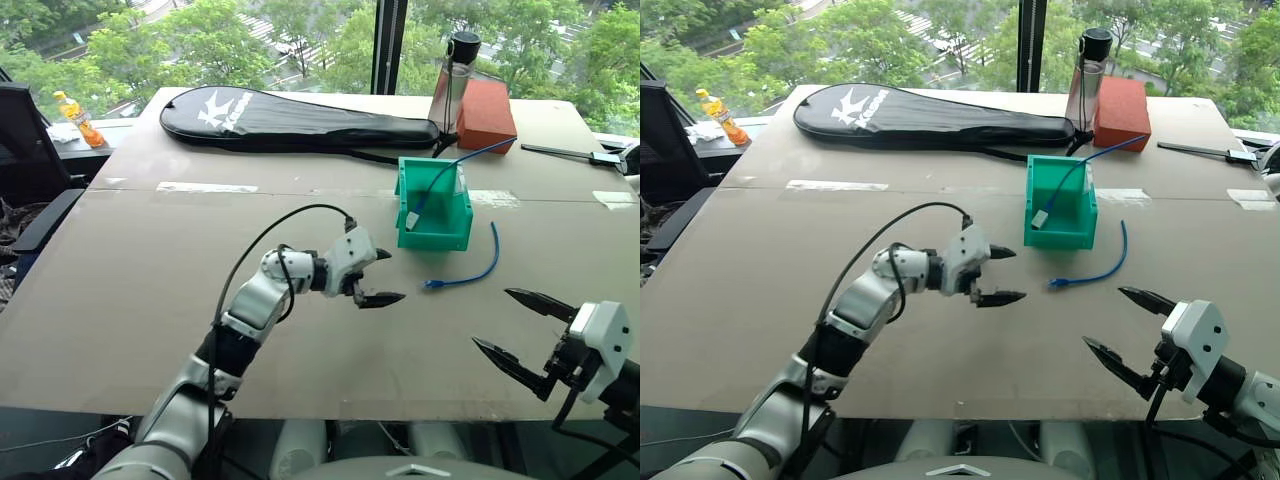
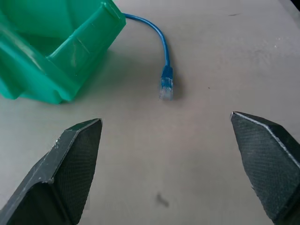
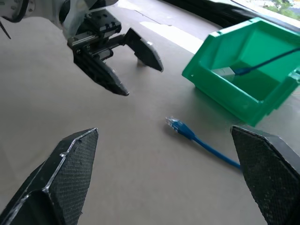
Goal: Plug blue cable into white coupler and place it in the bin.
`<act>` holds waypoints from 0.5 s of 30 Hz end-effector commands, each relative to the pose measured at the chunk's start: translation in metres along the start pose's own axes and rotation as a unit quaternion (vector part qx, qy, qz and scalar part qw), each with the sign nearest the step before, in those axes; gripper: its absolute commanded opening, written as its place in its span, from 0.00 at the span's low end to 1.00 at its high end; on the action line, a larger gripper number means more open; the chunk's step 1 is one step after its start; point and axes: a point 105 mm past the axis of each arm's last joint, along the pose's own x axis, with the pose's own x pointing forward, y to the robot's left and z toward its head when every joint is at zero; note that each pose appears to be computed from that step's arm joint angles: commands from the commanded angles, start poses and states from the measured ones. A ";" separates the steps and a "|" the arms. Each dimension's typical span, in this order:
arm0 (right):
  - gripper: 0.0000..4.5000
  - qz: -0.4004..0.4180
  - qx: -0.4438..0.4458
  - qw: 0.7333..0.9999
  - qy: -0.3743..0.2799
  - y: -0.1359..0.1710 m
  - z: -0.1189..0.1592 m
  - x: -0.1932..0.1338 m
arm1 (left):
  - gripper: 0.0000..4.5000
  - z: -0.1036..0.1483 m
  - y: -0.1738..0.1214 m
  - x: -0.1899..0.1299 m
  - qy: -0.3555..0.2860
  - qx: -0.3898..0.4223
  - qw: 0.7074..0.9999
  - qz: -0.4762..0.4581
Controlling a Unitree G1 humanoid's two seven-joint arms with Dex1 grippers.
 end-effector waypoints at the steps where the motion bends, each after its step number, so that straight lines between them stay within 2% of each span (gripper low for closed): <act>1: 0.99 -0.019 -0.029 0.999 0.003 -0.006 0.001 -0.009 | 1.00 -0.001 -0.001 0.017 0.008 0.016 1.000 -0.017; 10: 0.99 -0.045 -0.034 0.998 0.013 -0.008 0.001 -0.016 | 1.00 -0.008 -0.002 0.045 0.029 0.037 0.999 -0.026; 13: 1.00 -0.051 -0.032 0.998 0.015 -0.008 0.001 -0.016 | 0.82 -0.011 -0.005 0.051 0.028 0.049 0.998 -0.032; 15: 1.00 -0.054 -0.031 0.998 0.017 -0.008 0.001 -0.016 | 0.60 -0.014 -0.009 0.054 0.027 0.053 0.997 -0.038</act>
